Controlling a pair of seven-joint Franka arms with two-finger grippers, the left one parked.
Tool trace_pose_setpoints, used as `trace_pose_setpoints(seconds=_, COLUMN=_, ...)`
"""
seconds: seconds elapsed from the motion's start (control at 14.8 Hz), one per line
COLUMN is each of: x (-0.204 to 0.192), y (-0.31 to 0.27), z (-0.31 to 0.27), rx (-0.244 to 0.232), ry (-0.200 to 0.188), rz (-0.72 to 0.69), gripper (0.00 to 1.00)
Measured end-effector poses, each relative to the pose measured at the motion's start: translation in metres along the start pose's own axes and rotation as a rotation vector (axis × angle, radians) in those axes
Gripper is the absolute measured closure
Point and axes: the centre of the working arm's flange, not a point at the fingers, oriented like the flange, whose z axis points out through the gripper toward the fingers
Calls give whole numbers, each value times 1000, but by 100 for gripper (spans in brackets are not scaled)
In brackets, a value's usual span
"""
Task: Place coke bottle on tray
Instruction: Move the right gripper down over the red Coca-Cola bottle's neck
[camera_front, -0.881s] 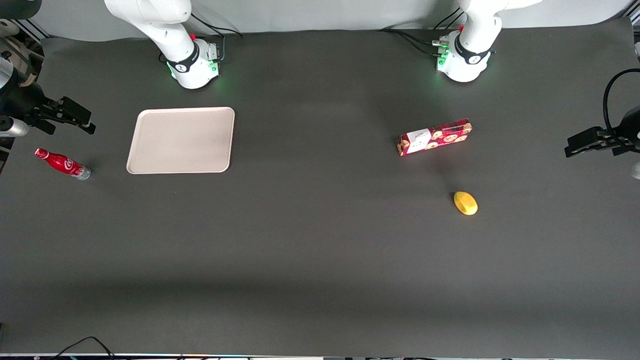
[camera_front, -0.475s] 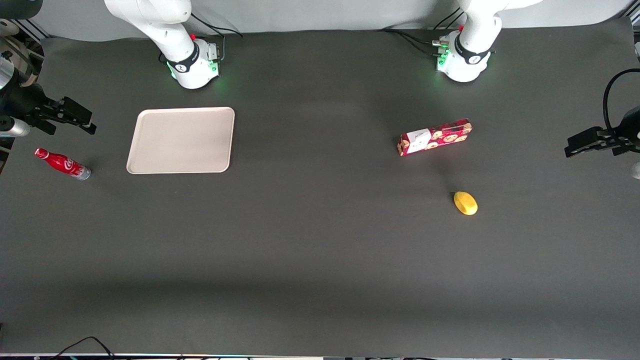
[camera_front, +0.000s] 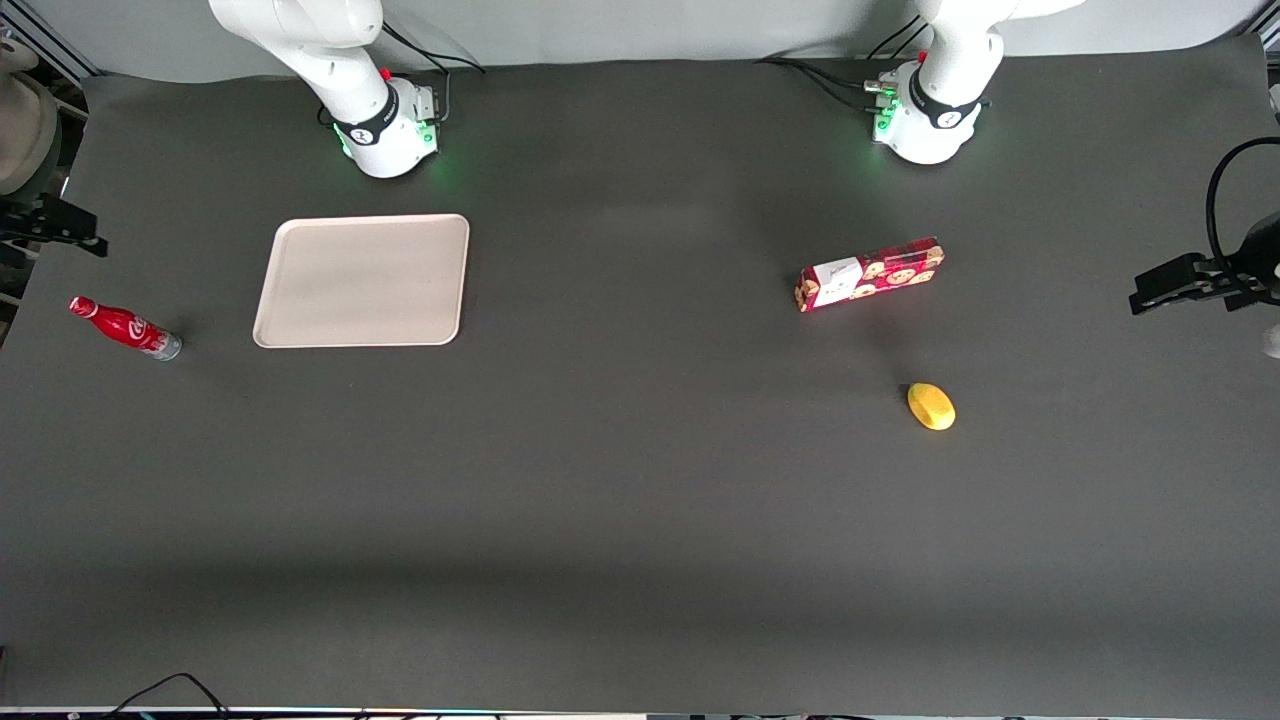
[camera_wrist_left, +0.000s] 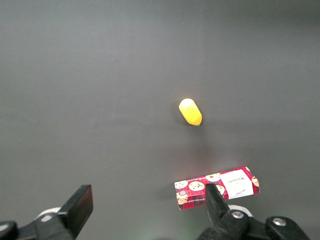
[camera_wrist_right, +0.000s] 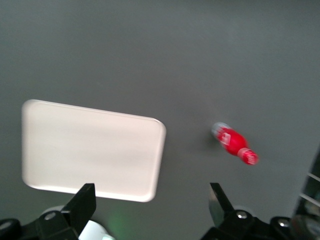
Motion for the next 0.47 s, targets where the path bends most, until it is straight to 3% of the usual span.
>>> trace_pose_setpoints(seconds=0.07, x=-8, y=21, z=14, rx=-14, ry=-10, rz=-15, gripper=0)
trace_pose_setpoints(seconds=0.2, x=-26, y=63, z=49, rx=-34, ry=9, rz=-59, gripper=0)
trace_pose_setpoints(seconds=0.47, x=-61, y=124, z=128, rx=-31, ry=18, rz=-147, gripper=0)
